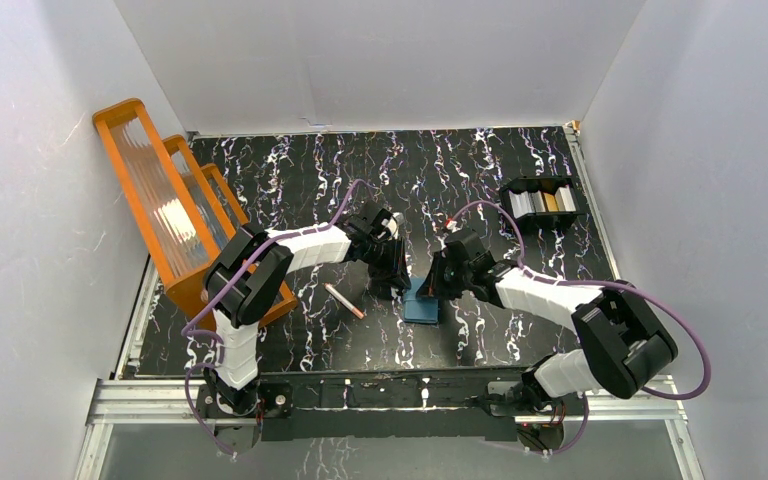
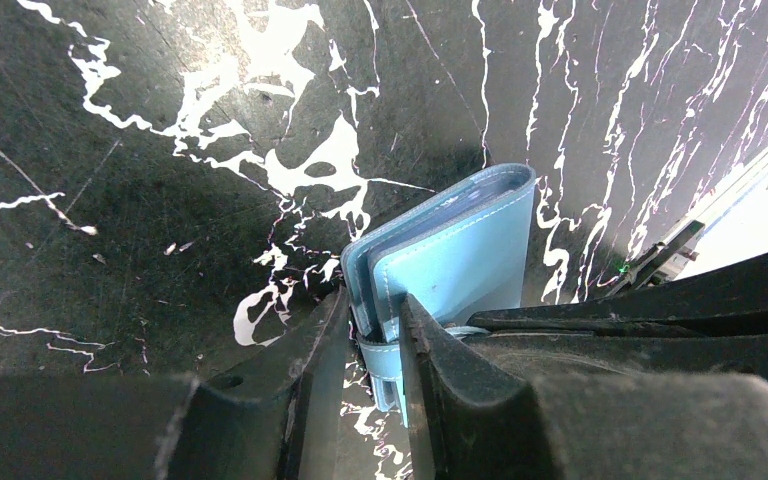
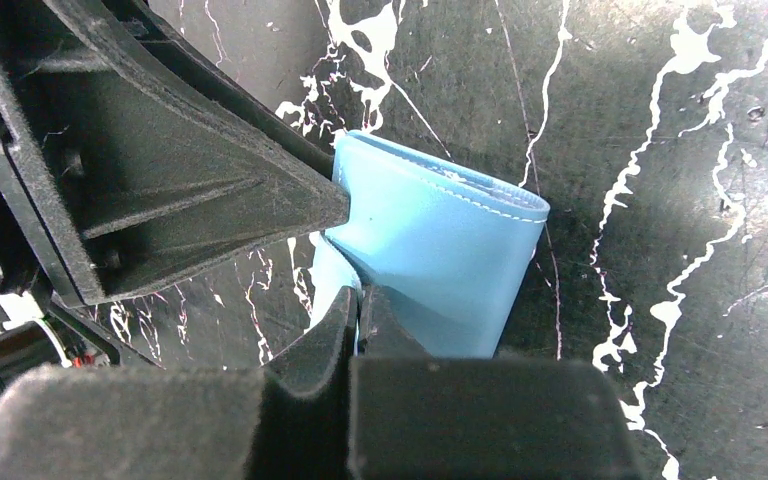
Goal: Put the credit cards into the card holder
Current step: Close the card holder at the center of the board.
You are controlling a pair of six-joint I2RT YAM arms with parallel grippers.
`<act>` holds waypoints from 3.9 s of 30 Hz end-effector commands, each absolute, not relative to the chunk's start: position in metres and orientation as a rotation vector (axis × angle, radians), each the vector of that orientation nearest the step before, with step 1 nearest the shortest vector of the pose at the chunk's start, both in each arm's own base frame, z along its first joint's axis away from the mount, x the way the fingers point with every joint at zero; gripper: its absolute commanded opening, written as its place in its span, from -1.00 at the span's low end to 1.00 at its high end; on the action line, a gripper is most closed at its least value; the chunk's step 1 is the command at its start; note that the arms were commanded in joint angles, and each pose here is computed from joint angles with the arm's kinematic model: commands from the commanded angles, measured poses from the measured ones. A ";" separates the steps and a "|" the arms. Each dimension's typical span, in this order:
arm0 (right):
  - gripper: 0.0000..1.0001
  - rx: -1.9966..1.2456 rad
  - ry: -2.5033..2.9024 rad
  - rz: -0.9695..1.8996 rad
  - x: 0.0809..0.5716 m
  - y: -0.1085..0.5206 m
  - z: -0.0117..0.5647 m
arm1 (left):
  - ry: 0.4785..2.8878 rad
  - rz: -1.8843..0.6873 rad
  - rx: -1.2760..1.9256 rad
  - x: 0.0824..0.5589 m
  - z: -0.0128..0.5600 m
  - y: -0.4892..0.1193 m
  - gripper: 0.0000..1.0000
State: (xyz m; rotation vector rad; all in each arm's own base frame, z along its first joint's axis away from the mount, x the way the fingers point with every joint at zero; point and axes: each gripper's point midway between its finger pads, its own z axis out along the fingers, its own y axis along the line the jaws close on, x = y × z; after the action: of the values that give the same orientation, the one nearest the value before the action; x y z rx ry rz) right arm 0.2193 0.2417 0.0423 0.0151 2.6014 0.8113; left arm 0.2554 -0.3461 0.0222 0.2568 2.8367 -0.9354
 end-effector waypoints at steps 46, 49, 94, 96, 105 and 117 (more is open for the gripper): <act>-1.00 -0.005 2.636 0.644 0.223 0.217 0.013 | 2.784 -1.182 0.207 0.225 0.046 -0.353 -0.32; -1.00 -0.002 2.634 0.649 0.222 0.217 0.014 | 2.809 -1.135 0.188 0.227 0.035 -0.349 -0.35; -0.71 0.043 2.557 0.776 0.229 0.232 0.064 | 2.901 -0.940 0.182 0.225 0.013 -0.335 -0.43; -0.88 0.045 2.555 0.772 0.229 0.231 0.064 | 2.903 -0.937 0.183 0.225 0.013 -0.335 -0.43; -1.00 0.053 2.579 0.759 0.224 0.228 0.057 | 2.889 -0.952 0.192 0.228 0.023 -0.339 -0.43; -1.00 0.080 2.608 0.762 0.214 0.223 0.046 | 2.842 -1.029 0.186 0.234 0.042 -0.351 -0.40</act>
State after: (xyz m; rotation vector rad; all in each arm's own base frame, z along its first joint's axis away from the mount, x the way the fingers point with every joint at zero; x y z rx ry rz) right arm 0.2157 0.2256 0.0434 0.0675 2.6208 0.7528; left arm 0.2325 -0.3431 0.0281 0.1747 2.8606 -0.9854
